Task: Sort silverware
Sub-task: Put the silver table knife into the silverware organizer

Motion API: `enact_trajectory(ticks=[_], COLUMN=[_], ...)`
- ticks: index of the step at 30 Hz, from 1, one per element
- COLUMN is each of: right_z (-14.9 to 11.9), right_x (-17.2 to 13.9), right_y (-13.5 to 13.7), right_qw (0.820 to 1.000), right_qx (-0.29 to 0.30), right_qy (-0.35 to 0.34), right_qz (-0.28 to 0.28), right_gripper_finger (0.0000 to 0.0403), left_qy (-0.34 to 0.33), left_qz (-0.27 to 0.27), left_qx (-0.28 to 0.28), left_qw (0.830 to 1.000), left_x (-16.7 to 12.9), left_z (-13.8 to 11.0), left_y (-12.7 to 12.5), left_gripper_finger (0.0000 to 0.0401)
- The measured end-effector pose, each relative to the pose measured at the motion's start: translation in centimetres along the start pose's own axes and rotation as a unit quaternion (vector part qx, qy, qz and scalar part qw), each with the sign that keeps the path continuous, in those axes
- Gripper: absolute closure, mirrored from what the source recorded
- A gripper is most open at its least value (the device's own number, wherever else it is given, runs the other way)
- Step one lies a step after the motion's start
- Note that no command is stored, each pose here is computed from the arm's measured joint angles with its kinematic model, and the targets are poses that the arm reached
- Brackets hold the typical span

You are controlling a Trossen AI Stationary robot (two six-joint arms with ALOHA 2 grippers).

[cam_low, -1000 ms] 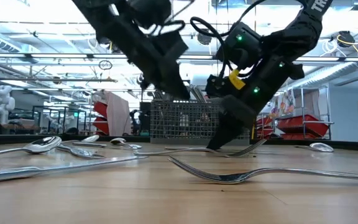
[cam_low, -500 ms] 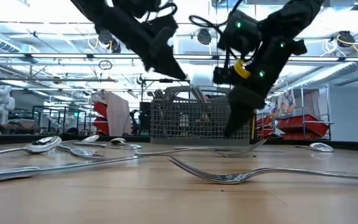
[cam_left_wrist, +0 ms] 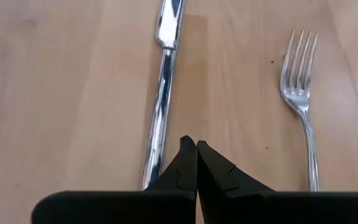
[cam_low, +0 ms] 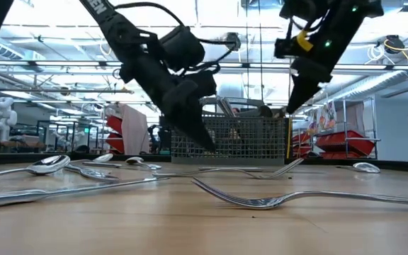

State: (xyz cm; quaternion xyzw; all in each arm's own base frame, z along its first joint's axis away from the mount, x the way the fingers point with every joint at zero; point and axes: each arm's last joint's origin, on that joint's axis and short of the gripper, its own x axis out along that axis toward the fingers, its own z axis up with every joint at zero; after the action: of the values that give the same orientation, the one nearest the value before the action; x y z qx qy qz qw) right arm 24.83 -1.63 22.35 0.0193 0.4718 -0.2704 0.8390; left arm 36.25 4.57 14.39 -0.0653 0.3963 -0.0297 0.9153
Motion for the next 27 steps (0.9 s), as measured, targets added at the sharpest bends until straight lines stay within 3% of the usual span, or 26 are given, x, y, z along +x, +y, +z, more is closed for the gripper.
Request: enact_trajectory(ticks=[5,13,27], right_z=[-0.7,-1.6,-1.6], right_x=[0.1,0.7,0.8], right_y=[-0.2,0.0,0.0], right_qw=[1.0,1.0,1.0], right_qx=[-0.006,-0.008,-0.006], right_qy=[0.003,0.012,0.004], right_qz=[0.0,-0.001,0.001], right_gripper_finger=[0.0402,0.0403,0.0403], left_qy=[0.013,0.035,0.011], left_qz=[0.05,0.052,0.054], left_qx=[-0.007,-0.02,-0.015], left_qw=[0.999,0.998,0.998], left_x=[0.3,0.6,1.7], left_z=[-0.7,-2.5,-2.8], left_y=[0.4,0.4,0.7], left_gripper_finger=[0.0399,0.04,0.0401])
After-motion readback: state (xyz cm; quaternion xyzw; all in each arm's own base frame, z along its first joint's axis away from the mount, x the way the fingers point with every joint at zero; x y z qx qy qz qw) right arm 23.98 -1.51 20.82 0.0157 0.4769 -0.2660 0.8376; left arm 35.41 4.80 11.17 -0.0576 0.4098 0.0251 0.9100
